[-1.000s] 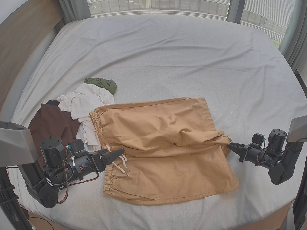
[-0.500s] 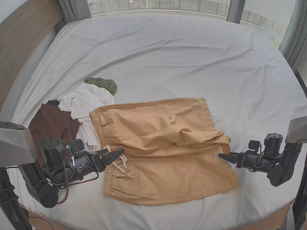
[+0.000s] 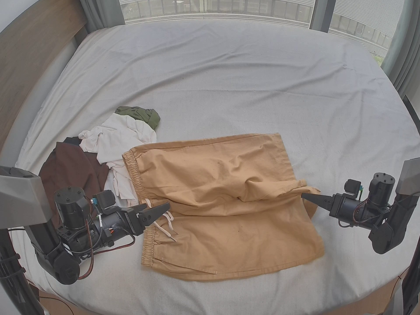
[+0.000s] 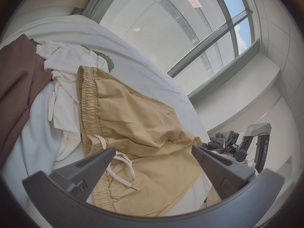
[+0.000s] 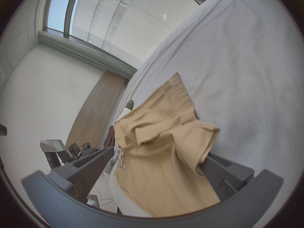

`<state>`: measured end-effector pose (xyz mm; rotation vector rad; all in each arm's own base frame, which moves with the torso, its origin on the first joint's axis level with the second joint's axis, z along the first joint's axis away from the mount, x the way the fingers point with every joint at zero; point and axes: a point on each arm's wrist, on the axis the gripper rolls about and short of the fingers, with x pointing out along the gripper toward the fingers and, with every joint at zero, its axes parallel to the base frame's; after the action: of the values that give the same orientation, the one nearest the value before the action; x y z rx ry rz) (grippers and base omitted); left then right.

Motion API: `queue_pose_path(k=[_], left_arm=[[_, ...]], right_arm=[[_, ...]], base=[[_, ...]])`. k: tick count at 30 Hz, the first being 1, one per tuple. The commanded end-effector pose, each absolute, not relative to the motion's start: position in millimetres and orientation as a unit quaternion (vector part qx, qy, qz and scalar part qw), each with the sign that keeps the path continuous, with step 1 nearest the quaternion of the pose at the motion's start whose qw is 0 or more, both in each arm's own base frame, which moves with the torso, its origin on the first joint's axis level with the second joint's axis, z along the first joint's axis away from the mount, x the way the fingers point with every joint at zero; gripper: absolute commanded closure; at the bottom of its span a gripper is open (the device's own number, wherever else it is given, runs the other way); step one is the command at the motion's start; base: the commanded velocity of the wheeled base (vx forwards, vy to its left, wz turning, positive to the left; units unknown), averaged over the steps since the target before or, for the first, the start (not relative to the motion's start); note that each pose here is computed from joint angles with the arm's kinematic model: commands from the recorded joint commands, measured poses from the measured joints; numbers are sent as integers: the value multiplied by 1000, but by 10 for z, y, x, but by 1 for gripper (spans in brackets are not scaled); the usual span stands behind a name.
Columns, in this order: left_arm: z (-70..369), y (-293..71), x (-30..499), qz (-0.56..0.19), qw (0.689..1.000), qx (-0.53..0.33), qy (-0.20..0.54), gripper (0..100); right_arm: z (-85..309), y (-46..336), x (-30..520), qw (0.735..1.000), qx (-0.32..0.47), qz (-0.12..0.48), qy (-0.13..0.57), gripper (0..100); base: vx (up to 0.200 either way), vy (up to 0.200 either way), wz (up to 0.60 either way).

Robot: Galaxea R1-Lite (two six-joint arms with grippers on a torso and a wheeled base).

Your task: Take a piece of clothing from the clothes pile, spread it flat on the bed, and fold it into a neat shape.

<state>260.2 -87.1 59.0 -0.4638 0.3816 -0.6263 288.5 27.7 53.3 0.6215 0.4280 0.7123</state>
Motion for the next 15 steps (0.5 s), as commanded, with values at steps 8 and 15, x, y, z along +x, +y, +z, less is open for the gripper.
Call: queue_pose_path(k=[8, 15], left_arm=[[555, -850, 2568, -299, 907, -225, 194, 0], [494, -792, 2344, -290, 901, -226, 231, 0]], right_arm=[[793, -38, 2974, 896, 286, 310, 138, 0], [863, -76, 2987, 904, 273, 308, 119, 0]], base=[[0, 0, 0], [0, 0, 0]])
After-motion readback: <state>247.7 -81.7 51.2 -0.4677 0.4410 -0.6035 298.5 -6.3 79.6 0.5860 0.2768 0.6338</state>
